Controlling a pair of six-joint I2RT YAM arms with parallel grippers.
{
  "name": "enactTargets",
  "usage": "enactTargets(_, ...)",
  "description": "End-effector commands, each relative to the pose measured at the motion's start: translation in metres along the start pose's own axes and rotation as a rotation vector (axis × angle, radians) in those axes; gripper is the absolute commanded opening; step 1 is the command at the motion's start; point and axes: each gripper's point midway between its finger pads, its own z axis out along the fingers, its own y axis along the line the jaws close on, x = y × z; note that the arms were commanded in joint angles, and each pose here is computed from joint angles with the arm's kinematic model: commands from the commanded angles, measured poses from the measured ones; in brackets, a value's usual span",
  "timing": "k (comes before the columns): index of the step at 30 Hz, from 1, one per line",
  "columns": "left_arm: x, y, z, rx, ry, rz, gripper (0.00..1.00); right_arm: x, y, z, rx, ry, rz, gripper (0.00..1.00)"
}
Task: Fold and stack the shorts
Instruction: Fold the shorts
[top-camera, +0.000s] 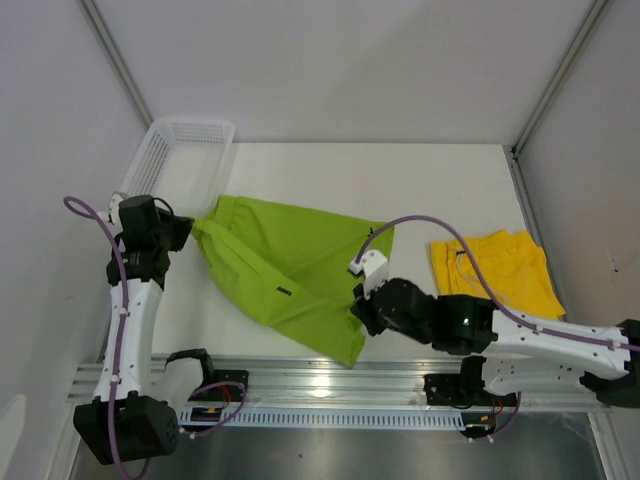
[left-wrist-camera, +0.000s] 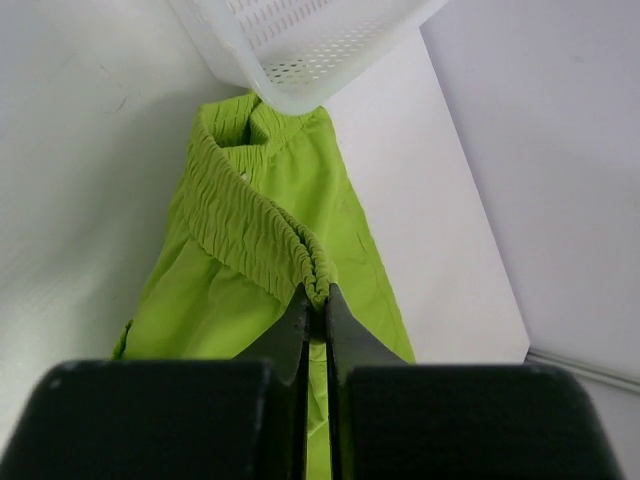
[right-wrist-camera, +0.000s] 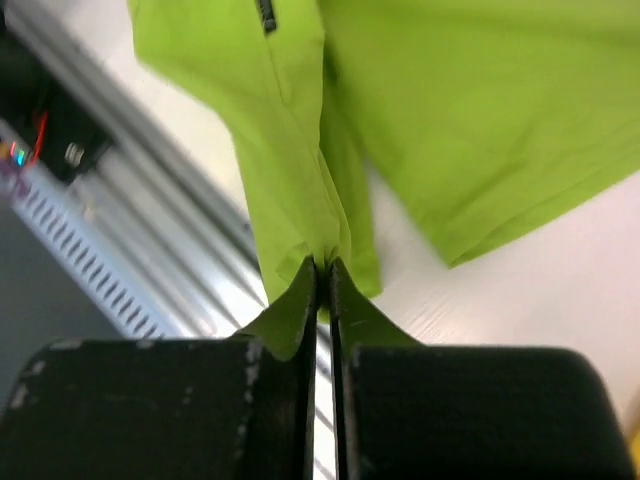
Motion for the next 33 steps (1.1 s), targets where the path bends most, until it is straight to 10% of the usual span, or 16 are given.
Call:
enactTargets(1,-0.024,-0.012,0.002,0.005,-0.089,-0.099,0.00,-0.034,-0.033,-0.012,0.016,-0.048,0.029,0.00)
enactTargets(33,-0.048,-0.054,0.103,0.005,0.001,-0.461,0.00,-0.141,-0.244,0.041,0.189,-0.178,0.350,0.00)
